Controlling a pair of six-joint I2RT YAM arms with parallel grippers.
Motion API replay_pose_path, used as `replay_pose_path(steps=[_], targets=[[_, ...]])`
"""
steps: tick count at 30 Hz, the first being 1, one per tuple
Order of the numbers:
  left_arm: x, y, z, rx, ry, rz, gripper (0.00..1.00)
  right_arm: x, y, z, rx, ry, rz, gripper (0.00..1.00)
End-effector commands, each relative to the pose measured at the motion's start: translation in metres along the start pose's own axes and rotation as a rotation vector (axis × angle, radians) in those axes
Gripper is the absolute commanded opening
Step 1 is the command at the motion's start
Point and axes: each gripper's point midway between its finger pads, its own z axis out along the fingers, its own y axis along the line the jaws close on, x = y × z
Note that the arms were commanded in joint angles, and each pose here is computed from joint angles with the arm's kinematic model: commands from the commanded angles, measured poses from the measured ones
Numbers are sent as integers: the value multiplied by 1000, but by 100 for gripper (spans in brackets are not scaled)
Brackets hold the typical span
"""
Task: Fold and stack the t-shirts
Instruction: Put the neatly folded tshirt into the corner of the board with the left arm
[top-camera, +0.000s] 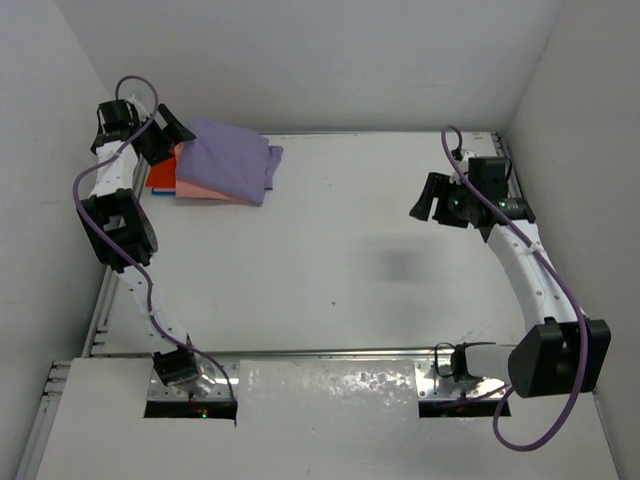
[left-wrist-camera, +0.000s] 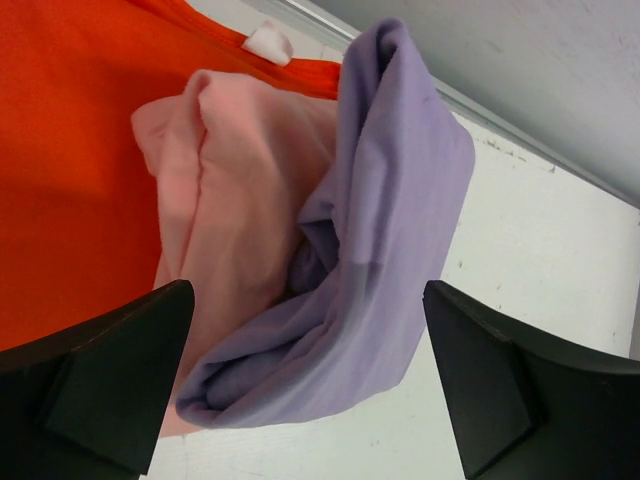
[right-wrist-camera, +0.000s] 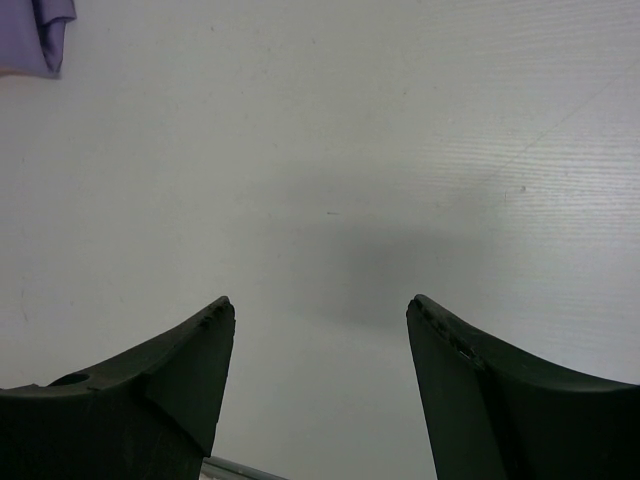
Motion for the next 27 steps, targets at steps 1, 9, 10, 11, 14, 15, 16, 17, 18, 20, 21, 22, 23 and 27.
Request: replay_pose_path(steps=[1, 9, 10, 11, 14, 15, 16, 17, 18, 20, 21, 22, 23, 27], targets=[[-24, -7, -10, 13, -71, 54, 98, -5, 0, -4, -4, -38, -10, 69], [-11, -8, -10, 13, -39, 80, 83, -2, 2, 3, -25, -38, 9, 69], [-9, -7, -10, 19, -34, 82, 70, -3, 2, 3, -25, -41, 6, 69], [-7, -7, -11, 19, -30, 85, 61, -3, 1, 4, -25, -43, 10, 69], [-5, -10, -14, 23, -34, 85, 26, -4, 4, 6, -40, -53, 20, 69], [-6, -12, -15, 25, -36, 84, 24, -1, 4, 8, -44, -49, 25, 69], [-6, -12, -15, 25, -36, 79, 22, -1, 4, 9, -47, -51, 30, 69], [-6, -13, -16, 33, -33, 74, 16, 1, 4, 10, -49, -48, 31, 69], [-4, -13, -15, 34, -31, 67, 16, 2, 4, 10, -48, -46, 33, 69], [3, -15, -15, 45, -9, 55, 22, 4, 2, 11, -47, -45, 36, 69], [4, -14, -14, 38, -5, 61, 28, 6, 3, 11, -51, -44, 35, 69], [8, -12, -15, 29, 8, 61, 28, 5, 4, 10, -53, -46, 32, 69], [12, -10, -15, 23, 16, 57, 29, 6, 3, 10, -51, -44, 31, 69], [7, -9, -19, -1, -7, 69, 55, 6, 3, 7, -48, -46, 22, 69]])
